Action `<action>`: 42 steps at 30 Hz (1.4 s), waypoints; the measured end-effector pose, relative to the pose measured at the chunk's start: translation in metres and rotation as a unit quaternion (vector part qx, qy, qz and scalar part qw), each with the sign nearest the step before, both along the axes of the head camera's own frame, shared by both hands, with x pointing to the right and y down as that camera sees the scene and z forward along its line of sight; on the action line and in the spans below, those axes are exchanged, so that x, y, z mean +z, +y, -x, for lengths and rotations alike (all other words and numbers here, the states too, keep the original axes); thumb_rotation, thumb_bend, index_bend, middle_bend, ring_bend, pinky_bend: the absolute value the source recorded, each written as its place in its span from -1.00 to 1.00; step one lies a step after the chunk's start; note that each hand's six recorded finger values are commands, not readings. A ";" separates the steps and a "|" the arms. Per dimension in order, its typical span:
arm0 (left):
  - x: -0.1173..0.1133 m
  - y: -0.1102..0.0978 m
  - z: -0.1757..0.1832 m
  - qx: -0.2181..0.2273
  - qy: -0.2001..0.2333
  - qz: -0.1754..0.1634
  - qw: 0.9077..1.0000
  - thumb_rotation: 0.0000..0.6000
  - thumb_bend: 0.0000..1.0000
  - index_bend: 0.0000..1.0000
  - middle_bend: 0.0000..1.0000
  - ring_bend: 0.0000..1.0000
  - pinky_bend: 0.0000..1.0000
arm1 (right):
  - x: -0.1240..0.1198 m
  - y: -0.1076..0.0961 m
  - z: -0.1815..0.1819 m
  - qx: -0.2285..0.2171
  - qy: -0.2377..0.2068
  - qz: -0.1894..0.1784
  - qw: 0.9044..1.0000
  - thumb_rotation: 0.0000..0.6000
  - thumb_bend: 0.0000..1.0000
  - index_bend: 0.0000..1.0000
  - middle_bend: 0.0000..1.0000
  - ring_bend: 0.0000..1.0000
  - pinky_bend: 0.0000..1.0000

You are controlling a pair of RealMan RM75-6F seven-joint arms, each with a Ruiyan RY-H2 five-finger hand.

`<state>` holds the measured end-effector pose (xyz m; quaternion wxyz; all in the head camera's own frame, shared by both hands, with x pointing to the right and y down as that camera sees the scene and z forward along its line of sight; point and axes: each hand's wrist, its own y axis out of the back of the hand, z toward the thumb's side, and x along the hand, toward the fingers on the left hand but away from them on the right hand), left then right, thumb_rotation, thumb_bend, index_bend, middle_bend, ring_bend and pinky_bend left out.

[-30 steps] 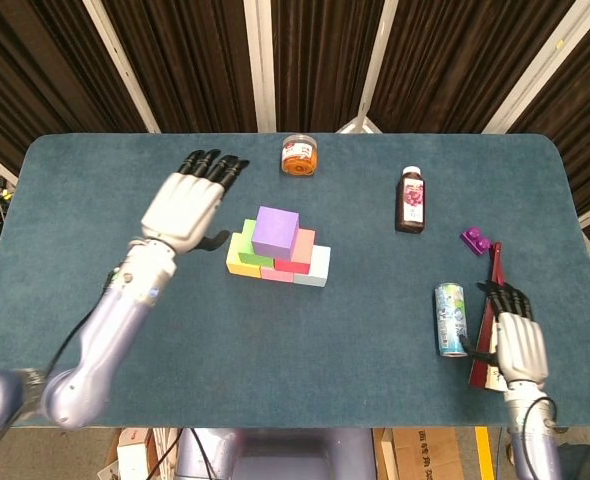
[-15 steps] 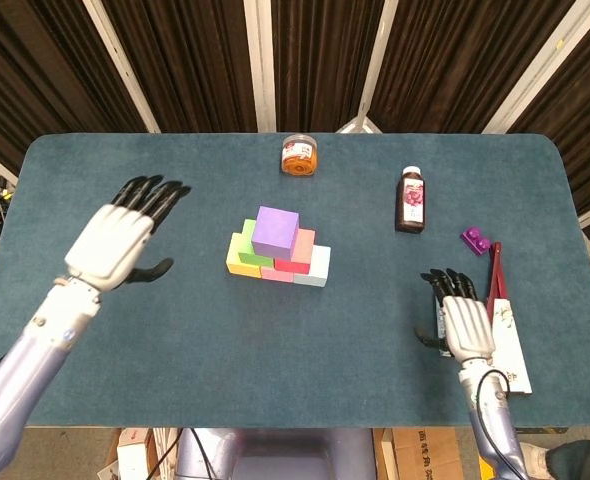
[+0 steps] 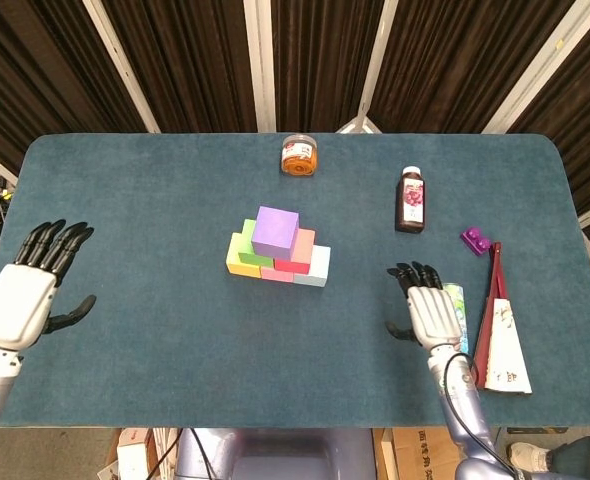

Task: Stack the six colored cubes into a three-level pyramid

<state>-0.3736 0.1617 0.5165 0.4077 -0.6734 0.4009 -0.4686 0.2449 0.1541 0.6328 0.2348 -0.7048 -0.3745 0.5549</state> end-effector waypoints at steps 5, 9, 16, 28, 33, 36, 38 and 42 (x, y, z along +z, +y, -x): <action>0.026 0.027 0.021 -0.028 0.001 0.003 1.000 1.00 -0.32 -0.85 -0.86 -1.00 -1.00 | -0.001 0.000 0.020 -0.017 -0.006 0.013 1.000 1.00 -0.44 -0.60 -0.73 -1.00 -1.00; 0.037 0.041 0.028 -0.048 0.000 0.004 0.999 1.00 -0.32 -0.85 -0.86 -1.00 -1.00 | 0.001 0.000 0.032 -0.021 -0.011 0.022 0.999 1.00 -0.44 -0.60 -0.72 -1.00 -1.00; 0.048 0.052 0.032 -0.068 0.008 0.004 0.998 1.00 -0.32 -0.85 -0.86 -1.00 -1.00 | 0.006 -0.009 0.052 -0.020 -0.016 0.027 0.999 1.00 -0.44 -0.60 -0.73 -1.00 -1.00; 0.061 0.055 0.047 -0.095 -0.008 0.007 0.995 1.00 -0.32 -0.85 -0.87 -1.00 -1.00 | 0.014 -0.016 0.074 -0.020 -0.016 0.043 0.999 1.00 -0.44 -0.60 -0.72 -1.00 -1.00; 0.063 0.055 0.050 -0.101 -0.013 0.004 0.995 1.00 -0.32 -0.85 -0.87 -1.00 -1.00 | 0.015 -0.013 0.084 -0.027 -0.025 0.048 0.998 1.00 -0.44 -0.59 -0.72 -1.00 -1.00; 0.063 0.056 0.050 -0.103 -0.012 0.001 0.995 1.00 -0.32 -0.85 -0.87 -1.00 -1.00 | 0.016 -0.013 0.092 -0.028 -0.032 0.052 0.998 1.00 -0.44 -0.59 -0.73 -1.00 -1.00; 0.063 0.055 0.051 -0.106 -0.013 0.000 0.994 1.00 -0.32 -0.85 -0.88 -1.00 -1.00 | 0.015 -0.013 0.096 -0.030 -0.035 0.052 0.998 1.00 -0.44 -0.59 -0.73 -1.00 -1.00; 0.065 0.054 0.054 -0.110 -0.015 0.003 0.994 1.00 -0.32 -0.85 -0.88 -1.00 -1.00 | 0.014 -0.013 0.104 -0.034 -0.039 0.055 0.997 1.00 -0.44 -0.59 -0.73 -1.00 -1.00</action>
